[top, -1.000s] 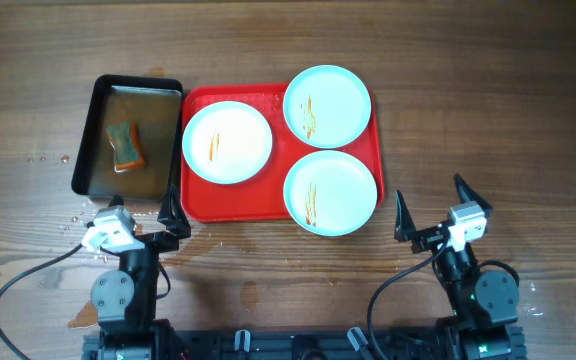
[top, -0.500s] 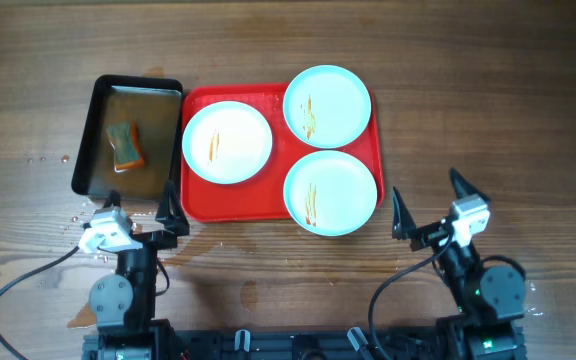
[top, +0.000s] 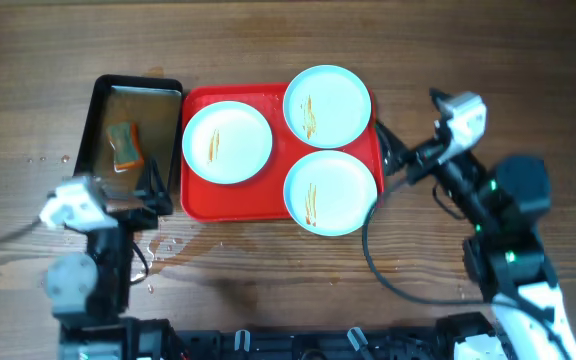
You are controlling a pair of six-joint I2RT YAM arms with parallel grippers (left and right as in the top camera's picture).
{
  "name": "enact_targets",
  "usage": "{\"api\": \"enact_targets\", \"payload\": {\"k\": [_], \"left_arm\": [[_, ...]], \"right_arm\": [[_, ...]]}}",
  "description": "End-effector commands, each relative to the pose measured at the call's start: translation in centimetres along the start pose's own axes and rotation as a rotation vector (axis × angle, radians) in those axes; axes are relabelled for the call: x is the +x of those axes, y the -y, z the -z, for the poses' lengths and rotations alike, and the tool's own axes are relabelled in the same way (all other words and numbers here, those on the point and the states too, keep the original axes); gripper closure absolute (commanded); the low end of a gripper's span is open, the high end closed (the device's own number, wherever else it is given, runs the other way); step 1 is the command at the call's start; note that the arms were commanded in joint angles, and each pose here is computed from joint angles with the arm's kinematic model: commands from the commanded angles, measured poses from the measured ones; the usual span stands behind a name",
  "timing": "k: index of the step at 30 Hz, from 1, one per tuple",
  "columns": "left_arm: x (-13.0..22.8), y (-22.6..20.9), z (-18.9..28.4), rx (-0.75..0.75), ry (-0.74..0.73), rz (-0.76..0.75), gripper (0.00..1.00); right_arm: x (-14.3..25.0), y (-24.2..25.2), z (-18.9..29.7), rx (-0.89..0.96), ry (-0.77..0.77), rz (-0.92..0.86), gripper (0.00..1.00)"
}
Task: Clean dirty plates on tray and stack at the side
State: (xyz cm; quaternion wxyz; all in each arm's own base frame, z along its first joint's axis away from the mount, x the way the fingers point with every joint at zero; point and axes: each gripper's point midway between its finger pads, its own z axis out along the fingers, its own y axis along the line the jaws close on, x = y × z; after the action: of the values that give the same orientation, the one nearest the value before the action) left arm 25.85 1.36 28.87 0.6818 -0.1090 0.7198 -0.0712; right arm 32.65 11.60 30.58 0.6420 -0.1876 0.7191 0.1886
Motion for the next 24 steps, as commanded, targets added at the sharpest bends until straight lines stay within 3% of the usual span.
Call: {"api": "enact_targets", "payload": {"k": [1,10,14,18,24], "left_arm": [[-4.1,1.3,-1.8,0.002,-0.069,-0.072,0.00],[-9.5,2.7,-9.9,-0.044,-0.419,-0.124,0.00],[-7.5,2.1,-13.3,-0.079,-0.648,-0.120,0.00],[-3.1,0.8,-15.0,-0.125,-0.855,-0.109,0.00],[0.2,-0.8,-16.5,-0.179,-0.950,-0.116,0.00]], "right_arm": [[-1.7,-1.3,-2.2,-0.127,-0.042,-0.032,0.00],[-2.1,-0.8,-6.8,-0.210,-0.265,-0.152,0.00],[-1.9,-1.7,-8.4,-0.308,-0.345,-0.215,0.00],[0.9,-3.3,-10.3,-0.371,-0.516,-0.295,0.00],[5.2,-6.4,-13.0,-0.398,-0.749,-0.282,0.00]]}}
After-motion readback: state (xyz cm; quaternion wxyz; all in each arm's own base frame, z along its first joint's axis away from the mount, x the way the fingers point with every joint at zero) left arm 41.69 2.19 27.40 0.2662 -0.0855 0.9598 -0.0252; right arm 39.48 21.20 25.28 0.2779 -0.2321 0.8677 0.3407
